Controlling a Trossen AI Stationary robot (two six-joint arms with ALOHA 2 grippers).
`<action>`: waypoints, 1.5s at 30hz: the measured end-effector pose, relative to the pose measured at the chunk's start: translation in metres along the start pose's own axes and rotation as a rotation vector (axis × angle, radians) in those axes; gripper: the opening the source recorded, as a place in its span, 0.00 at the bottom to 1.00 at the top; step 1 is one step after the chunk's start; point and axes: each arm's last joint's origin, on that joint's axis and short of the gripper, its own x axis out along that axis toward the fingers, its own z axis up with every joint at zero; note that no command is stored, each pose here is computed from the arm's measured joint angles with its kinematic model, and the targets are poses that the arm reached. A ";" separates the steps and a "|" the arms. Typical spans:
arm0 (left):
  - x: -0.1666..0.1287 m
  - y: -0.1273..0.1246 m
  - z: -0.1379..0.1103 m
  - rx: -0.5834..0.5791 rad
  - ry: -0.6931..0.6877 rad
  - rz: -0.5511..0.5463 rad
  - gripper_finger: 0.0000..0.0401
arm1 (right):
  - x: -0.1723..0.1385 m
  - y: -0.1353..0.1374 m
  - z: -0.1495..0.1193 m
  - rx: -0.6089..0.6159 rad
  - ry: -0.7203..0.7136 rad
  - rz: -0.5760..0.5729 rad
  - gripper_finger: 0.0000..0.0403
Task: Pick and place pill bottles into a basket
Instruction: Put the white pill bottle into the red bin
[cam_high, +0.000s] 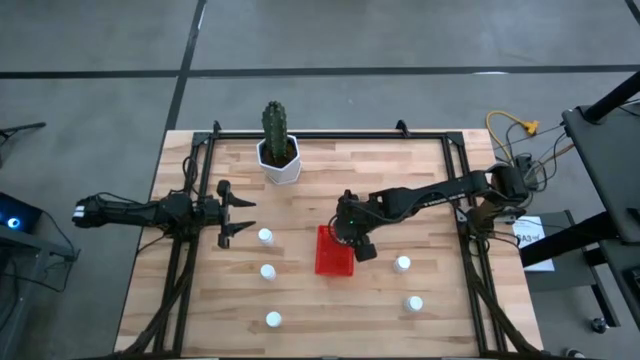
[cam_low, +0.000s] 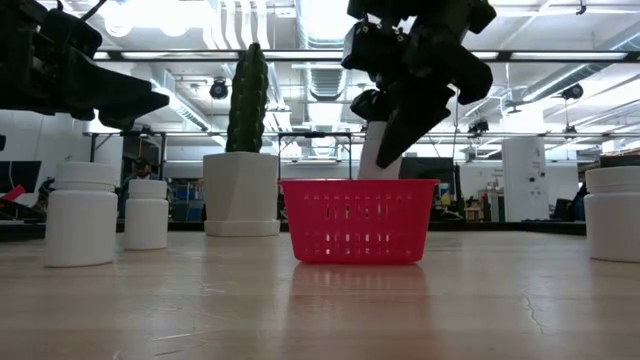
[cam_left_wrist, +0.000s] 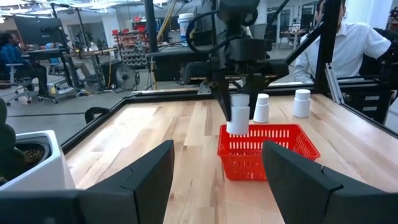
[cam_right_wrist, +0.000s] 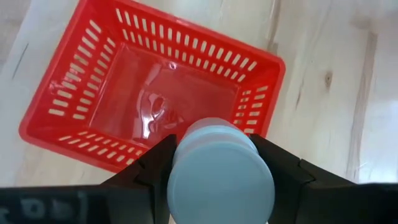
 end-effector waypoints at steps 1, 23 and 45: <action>0.000 0.000 0.000 0.000 0.001 0.002 0.56 | 0.000 0.000 -0.001 0.002 0.007 0.001 0.41; 0.000 0.000 0.000 0.000 0.000 0.002 0.56 | 0.006 0.000 -0.011 0.015 0.047 -0.001 0.41; 0.000 0.000 0.000 0.000 0.000 0.003 0.56 | 0.010 0.001 -0.013 0.006 0.039 0.003 0.41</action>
